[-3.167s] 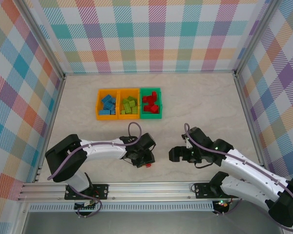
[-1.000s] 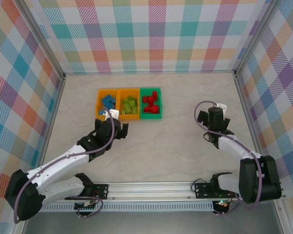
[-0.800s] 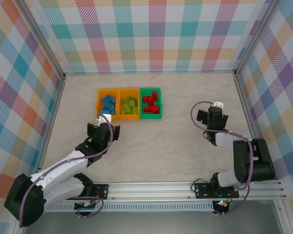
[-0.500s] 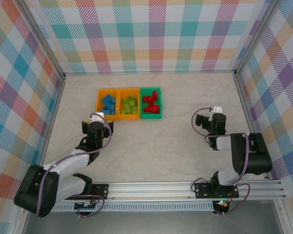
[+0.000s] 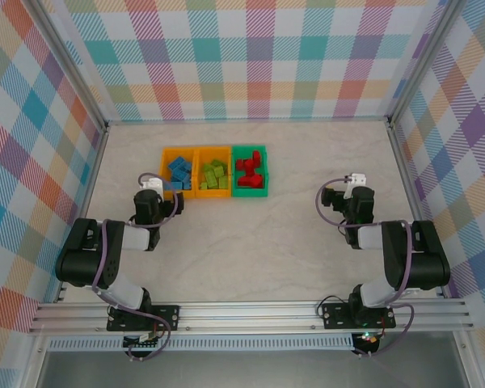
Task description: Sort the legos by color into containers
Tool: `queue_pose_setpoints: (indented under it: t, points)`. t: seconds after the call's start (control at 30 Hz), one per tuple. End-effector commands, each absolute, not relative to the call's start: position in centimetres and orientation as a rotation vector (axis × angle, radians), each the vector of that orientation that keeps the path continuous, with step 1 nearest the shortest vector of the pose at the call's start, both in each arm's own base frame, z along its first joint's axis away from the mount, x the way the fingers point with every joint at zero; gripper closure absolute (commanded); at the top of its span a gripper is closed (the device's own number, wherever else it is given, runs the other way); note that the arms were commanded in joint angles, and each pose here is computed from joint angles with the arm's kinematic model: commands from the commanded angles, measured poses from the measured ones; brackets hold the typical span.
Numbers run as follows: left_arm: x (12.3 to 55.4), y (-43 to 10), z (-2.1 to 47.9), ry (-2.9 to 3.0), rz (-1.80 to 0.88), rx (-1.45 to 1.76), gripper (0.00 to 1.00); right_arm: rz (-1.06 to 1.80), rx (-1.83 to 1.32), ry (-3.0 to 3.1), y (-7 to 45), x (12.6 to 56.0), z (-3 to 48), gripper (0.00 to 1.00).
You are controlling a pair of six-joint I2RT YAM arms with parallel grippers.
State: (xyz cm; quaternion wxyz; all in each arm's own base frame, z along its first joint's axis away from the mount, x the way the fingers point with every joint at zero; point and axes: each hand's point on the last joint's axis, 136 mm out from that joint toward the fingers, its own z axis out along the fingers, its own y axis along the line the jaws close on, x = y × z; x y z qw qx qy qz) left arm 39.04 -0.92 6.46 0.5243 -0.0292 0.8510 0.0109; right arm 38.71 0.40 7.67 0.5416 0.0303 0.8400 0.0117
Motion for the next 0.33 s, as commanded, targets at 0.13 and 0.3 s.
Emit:
queue_pose_setpoints:
  t: [0.13,0.3]
  points:
    - [39.87,-1.33,7.83,1.994,-0.031,-0.073,0.00,0.067,0.021,1.953,1.30,39.69,9.06,0.00]
    - [39.87,-1.33,7.82,1.994,-0.031,-0.072,0.00,0.053,0.035,1.937,1.04,39.51,9.29,0.00]
